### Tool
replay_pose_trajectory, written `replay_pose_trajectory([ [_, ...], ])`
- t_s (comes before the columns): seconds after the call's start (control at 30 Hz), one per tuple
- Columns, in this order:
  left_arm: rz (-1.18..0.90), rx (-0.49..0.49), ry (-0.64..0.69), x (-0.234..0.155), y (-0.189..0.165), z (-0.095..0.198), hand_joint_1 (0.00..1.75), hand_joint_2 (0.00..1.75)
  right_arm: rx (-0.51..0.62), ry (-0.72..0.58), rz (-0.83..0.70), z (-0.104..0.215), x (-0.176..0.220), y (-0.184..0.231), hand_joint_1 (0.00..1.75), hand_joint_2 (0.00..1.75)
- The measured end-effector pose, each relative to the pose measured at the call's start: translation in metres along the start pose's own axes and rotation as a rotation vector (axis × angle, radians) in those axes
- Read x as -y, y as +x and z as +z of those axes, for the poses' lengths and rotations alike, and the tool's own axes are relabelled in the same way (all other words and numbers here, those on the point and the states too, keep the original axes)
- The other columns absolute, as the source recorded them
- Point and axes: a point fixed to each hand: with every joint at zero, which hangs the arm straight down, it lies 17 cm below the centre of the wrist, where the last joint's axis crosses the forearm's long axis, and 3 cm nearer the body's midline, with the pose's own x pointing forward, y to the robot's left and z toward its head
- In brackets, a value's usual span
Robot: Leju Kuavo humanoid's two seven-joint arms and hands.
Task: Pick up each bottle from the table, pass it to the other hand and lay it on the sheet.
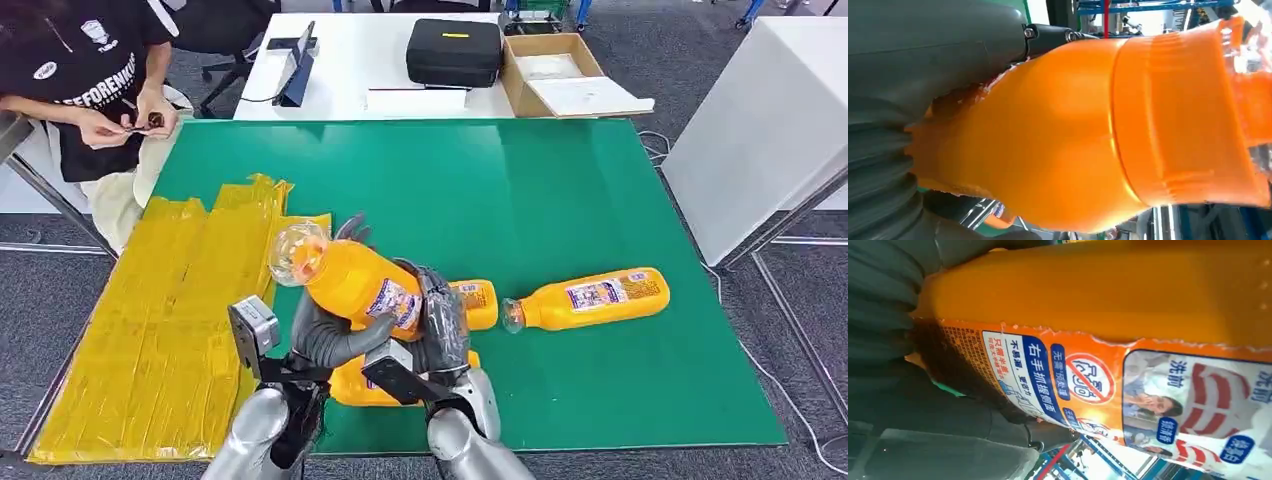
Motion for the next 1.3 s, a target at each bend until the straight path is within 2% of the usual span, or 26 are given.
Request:
replay_pose_trajectory([
  [0.23,0.009,-0.020,0.021,-0.008,-0.008,0.002,0.00,1.75,0.013,0.028,-0.002,-0.002,-0.007,0.004,1.75,1.75],
  [0.3,0.035,0.000,0.042,-0.013,-0.004,0.002,0.00,1.75,0.012,0.039,-0.007,-0.002,-0.010,0.004,1.75,1.75],
  [0.33,0.042,0.012,0.051,-0.015,-0.002,0.002,1.08,1.75,0.012,0.043,-0.009,-0.002,-0.012,0.004,1.75,1.75],
  [0.37,0.046,0.023,0.060,-0.018,0.000,0.001,1.68,1.75,0.013,0.049,-0.011,-0.002,-0.014,0.005,1.75,1.75],
  [0.4,0.049,0.029,0.068,-0.021,0.001,0.001,1.75,1.75,0.011,0.056,-0.013,-0.001,-0.016,0.005,1.75,1.75],
  [0.6,0.071,0.077,0.107,-0.030,0.010,0.001,1.75,1.75,0.002,0.071,-0.024,-0.004,-0.019,0.002,1.75,1.75],
  [0.8,0.082,0.109,0.131,-0.038,0.020,-0.009,1.75,1.75,0.009,0.080,-0.028,-0.020,-0.016,0.004,1.75,1.75],
  [1.13,0.087,0.120,0.151,-0.045,0.023,-0.016,1.75,1.75,0.002,0.064,-0.046,-0.030,-0.014,0.002,1.75,1.75],
  [1.17,0.088,0.121,0.151,-0.045,0.023,-0.017,1.75,1.75,0.002,0.059,-0.048,-0.030,-0.013,0.002,1.26,1.75],
  [1.23,0.091,0.120,0.152,-0.045,0.022,-0.017,1.75,1.75,0.000,0.049,-0.051,-0.030,-0.012,0.001,0.00,1.75],
  [1.3,0.094,0.123,0.153,-0.045,0.023,-0.018,1.75,1.75,-0.001,0.026,-0.056,-0.031,-0.008,0.001,0.00,1.75],
])
